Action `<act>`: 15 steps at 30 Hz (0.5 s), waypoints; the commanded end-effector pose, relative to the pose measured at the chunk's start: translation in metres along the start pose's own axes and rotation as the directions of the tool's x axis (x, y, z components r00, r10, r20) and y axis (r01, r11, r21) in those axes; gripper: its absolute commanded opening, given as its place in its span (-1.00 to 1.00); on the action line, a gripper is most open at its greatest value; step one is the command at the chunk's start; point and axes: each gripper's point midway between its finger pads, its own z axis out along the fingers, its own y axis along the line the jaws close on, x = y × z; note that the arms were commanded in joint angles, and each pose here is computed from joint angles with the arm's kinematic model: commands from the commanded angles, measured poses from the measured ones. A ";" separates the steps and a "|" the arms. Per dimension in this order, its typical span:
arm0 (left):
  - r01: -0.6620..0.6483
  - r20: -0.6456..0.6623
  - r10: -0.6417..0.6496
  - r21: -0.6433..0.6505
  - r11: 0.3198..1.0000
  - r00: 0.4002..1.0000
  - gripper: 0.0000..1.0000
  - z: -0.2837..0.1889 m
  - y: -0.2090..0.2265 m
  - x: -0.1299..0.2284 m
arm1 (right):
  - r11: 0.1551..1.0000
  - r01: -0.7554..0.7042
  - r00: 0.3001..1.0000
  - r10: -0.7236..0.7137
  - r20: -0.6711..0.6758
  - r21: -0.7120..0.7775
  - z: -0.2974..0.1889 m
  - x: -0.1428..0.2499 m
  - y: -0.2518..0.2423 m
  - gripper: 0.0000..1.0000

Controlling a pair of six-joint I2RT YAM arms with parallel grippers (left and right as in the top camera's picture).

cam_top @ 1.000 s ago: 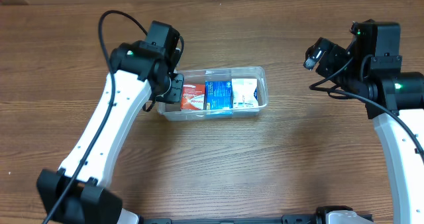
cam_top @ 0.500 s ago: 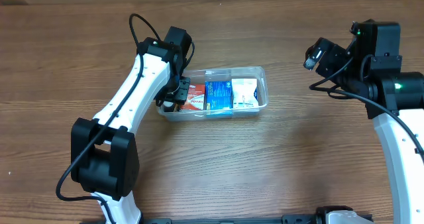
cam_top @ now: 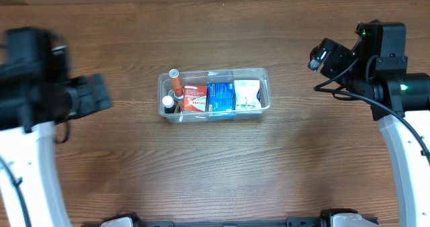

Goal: Pack container

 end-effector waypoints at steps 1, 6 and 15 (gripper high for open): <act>0.097 0.036 -0.097 0.004 0.995 0.995 1.00 -0.012 0.020 0.000 | 1.000 0.004 1.000 -0.004 0.013 -0.008 -0.003 -0.003 0.002 1.00; 0.097 0.042 -0.097 0.004 0.995 0.994 1.00 -0.009 0.020 -0.005 | 1.000 0.004 1.000 -0.004 0.013 -0.008 -0.003 -0.003 0.002 1.00; 0.097 0.042 -0.097 0.004 0.995 0.994 1.00 -0.009 0.020 -0.005 | 0.980 0.163 0.970 -0.180 0.165 0.111 -0.047 -0.007 -0.024 1.00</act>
